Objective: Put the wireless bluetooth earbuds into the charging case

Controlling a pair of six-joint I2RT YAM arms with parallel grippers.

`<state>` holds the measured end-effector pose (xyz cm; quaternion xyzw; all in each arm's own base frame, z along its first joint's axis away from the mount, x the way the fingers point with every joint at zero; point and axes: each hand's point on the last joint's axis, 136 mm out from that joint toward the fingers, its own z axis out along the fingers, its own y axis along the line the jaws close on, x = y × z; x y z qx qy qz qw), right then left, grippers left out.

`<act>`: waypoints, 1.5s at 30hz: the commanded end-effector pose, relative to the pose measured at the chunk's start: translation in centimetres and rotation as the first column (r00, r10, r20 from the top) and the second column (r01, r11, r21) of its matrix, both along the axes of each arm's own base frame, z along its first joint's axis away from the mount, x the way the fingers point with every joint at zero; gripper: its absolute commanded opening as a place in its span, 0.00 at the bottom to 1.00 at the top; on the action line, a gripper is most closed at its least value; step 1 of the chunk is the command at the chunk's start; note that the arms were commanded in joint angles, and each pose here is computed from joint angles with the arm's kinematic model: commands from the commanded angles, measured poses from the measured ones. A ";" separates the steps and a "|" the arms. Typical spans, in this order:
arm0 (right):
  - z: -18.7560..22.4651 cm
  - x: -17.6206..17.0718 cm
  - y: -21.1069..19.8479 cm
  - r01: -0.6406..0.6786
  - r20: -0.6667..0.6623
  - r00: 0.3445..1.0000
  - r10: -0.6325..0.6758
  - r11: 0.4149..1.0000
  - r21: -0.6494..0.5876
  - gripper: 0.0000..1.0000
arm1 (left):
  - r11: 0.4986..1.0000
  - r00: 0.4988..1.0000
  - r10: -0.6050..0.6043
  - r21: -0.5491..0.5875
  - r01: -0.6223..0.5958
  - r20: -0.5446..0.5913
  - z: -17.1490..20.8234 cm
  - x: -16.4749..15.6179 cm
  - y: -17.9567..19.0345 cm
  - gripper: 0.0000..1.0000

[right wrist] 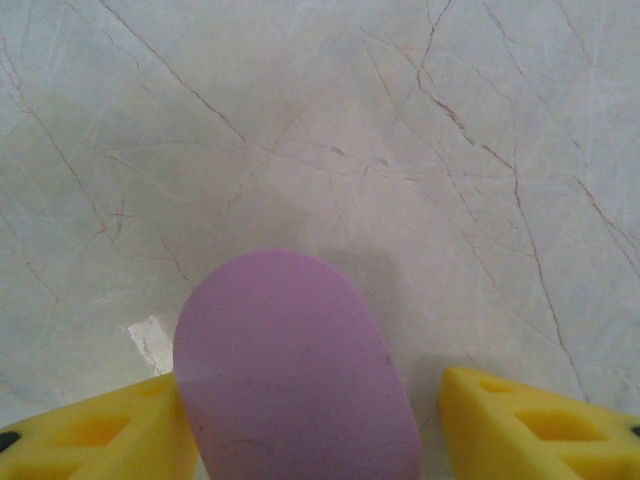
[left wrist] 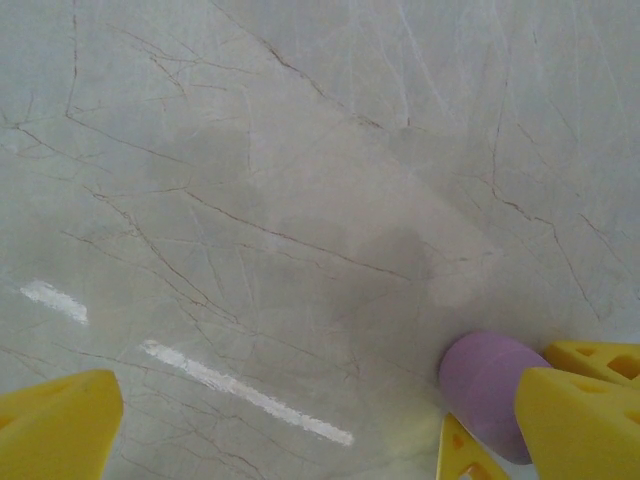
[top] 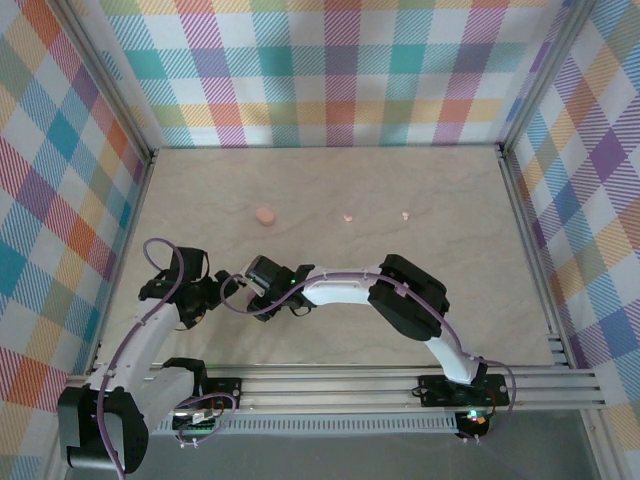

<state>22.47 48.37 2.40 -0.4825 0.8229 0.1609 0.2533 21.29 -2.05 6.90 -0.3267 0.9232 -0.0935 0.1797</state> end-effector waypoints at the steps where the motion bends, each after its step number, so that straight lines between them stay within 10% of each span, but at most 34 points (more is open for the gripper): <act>1: -0.4 -0.1 -0.4 -0.037 0.030 0.999 0.038 0.999 -0.028 0.59 | 1.000 1.000 0.007 0.011 -0.007 0.012 0.5 0.0 0.4 1.00; 28: 0.4 3.6 -10.1 -0.235 0.099 0.967 0.235 0.972 -0.020 0.30 | 0.934 0.916 -0.258 -0.164 0.318 0.308 3.3 3.0 -5.4 0.82; 40: 3.4 7.0 -14.2 -0.237 0.089 0.967 0.238 0.971 -0.027 0.21 | 0.841 0.600 -0.470 0.120 0.528 0.647 11.4 5.3 -8.6 0.82; 45: 3.6 6.6 -14.9 -0.265 0.024 0.964 0.266 0.964 -0.030 0.23 | 0.694 0.276 -0.618 0.345 0.632 0.737 14.0 4.0 -12.1 0.82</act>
